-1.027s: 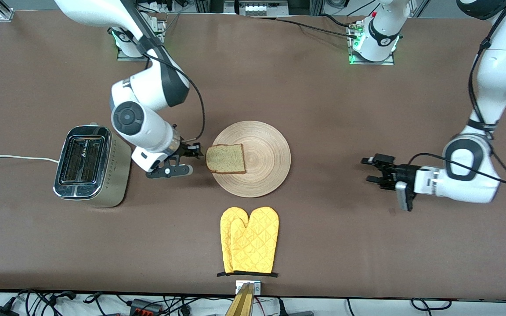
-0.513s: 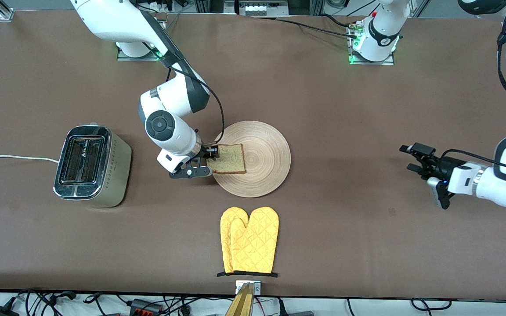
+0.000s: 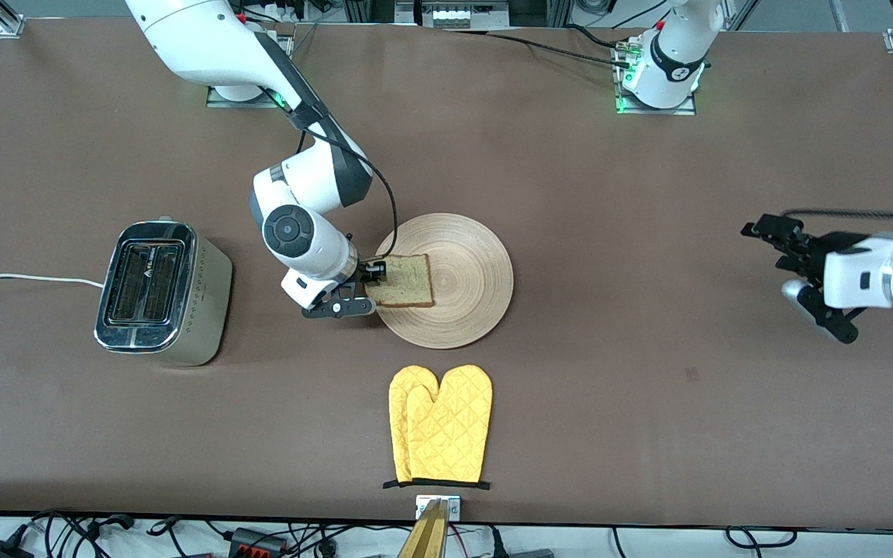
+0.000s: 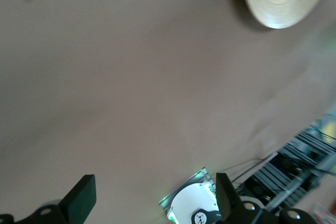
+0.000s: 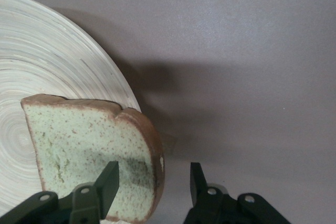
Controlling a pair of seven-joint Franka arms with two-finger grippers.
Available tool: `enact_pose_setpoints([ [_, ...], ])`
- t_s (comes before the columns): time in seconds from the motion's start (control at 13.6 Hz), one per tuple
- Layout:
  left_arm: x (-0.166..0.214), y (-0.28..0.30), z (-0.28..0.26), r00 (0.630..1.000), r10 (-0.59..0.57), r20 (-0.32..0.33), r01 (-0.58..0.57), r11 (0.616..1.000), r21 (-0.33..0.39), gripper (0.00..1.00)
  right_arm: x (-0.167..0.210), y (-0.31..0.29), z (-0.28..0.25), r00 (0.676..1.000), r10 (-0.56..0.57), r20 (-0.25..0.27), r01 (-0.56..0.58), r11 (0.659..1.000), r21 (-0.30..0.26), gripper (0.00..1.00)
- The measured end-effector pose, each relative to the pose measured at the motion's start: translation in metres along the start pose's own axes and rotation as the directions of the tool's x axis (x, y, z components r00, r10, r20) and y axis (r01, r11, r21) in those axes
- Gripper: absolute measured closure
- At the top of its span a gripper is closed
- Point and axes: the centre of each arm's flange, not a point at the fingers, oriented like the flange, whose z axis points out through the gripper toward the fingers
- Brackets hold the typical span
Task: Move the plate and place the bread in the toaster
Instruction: 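Grasp the bread slice edge with the right gripper while the left gripper withdraws, then lift the bread slice with the right gripper and carry it over the toaster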
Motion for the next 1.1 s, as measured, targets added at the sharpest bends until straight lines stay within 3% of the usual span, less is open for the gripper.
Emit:
enact_pose_setpoints([
  [0.15,0.002,0.043,-0.016,0.997,-0.072,0.008,0.07,0.988,0.134,0.0,0.0,0.0,0.001,1.0,0.0,0.001,0.0,1.0,-0.001,0.41],
  [0.29,0.001,0.07,-0.027,0.987,-0.16,-0.018,0.16,0.966,0.205,0.0,0.0,0.0,0.001,1.0,0.0,0.001,0.0,1.0,0.0,0.44],
  [0.51,-0.006,0.073,-0.035,0.959,-0.275,-0.063,0.282,0.936,0.209,0.0,0.0,0.0,0.003,1.0,0.001,0.001,-0.001,1.0,-0.001,0.46],
  [1.1,-0.014,0.047,-0.069,0.919,-0.317,-0.235,0.365,0.91,0.197,0.0,0.001,0.001,0.009,1.0,0.002,0.001,-0.002,1.0,0.0,0.52],
])
